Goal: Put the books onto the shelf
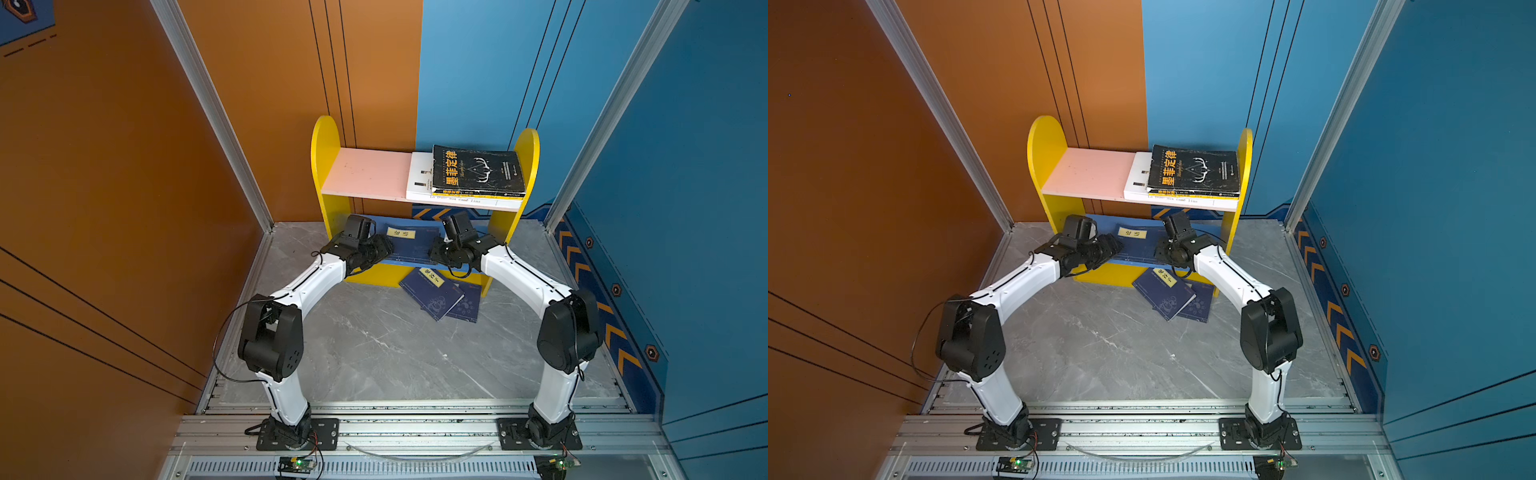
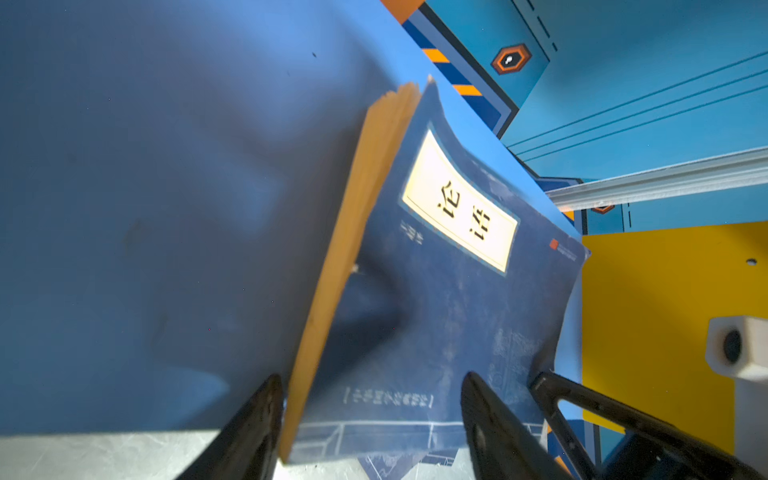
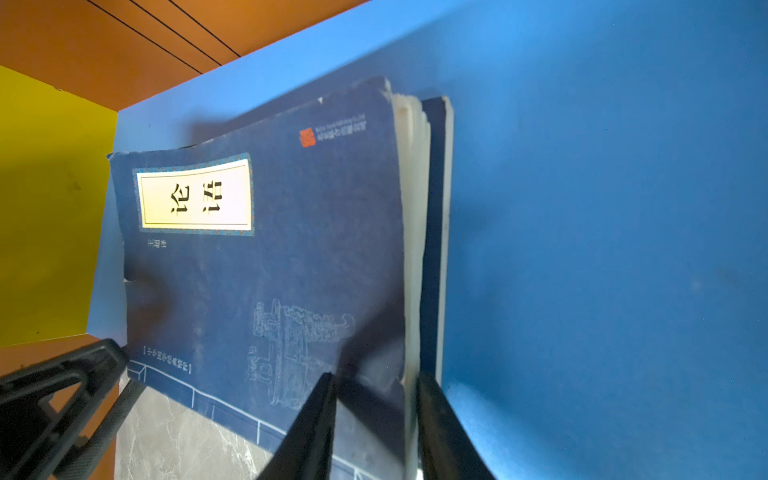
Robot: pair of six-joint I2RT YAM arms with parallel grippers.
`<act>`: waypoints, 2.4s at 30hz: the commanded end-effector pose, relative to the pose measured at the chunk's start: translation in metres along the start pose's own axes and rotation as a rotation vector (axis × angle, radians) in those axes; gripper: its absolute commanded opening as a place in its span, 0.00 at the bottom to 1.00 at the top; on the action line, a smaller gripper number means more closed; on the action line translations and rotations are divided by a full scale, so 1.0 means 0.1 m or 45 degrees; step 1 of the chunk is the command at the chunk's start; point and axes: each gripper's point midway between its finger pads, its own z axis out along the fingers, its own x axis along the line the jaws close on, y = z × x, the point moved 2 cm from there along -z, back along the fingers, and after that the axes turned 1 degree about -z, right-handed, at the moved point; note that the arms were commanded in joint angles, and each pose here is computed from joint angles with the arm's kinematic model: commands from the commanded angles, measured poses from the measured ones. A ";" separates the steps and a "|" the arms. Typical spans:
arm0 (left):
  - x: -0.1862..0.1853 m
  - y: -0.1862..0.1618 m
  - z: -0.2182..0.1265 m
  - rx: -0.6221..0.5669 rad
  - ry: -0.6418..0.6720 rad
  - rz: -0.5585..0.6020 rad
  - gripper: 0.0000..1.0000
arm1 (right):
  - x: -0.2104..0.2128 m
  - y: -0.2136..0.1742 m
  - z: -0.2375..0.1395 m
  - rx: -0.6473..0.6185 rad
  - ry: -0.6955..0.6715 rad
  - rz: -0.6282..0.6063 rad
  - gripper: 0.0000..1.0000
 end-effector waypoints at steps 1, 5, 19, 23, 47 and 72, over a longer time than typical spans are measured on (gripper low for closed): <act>-0.10 -0.01 -0.04 0.001 0.027 0.080 0.69 | 0.03 0.02 0.00 -0.006 -0.018 -0.009 0.35; -0.13 -0.03 -0.06 0.002 0.072 0.134 0.69 | 0.02 0.01 0.00 -0.004 -0.021 -0.010 0.35; -0.11 -0.05 -0.01 0.034 0.166 0.231 0.70 | 0.06 0.10 -0.02 -0.029 -0.011 -0.017 0.35; -0.14 -0.06 0.00 0.037 0.161 0.247 0.70 | 0.07 0.11 -0.01 -0.032 -0.011 -0.018 0.35; -0.28 -0.04 0.10 0.058 0.109 0.315 0.70 | -0.04 0.07 -0.01 -0.032 -0.056 0.000 0.35; -0.13 0.03 -0.03 0.009 0.247 0.367 0.79 | -0.18 0.05 0.00 -0.031 -0.109 0.019 0.39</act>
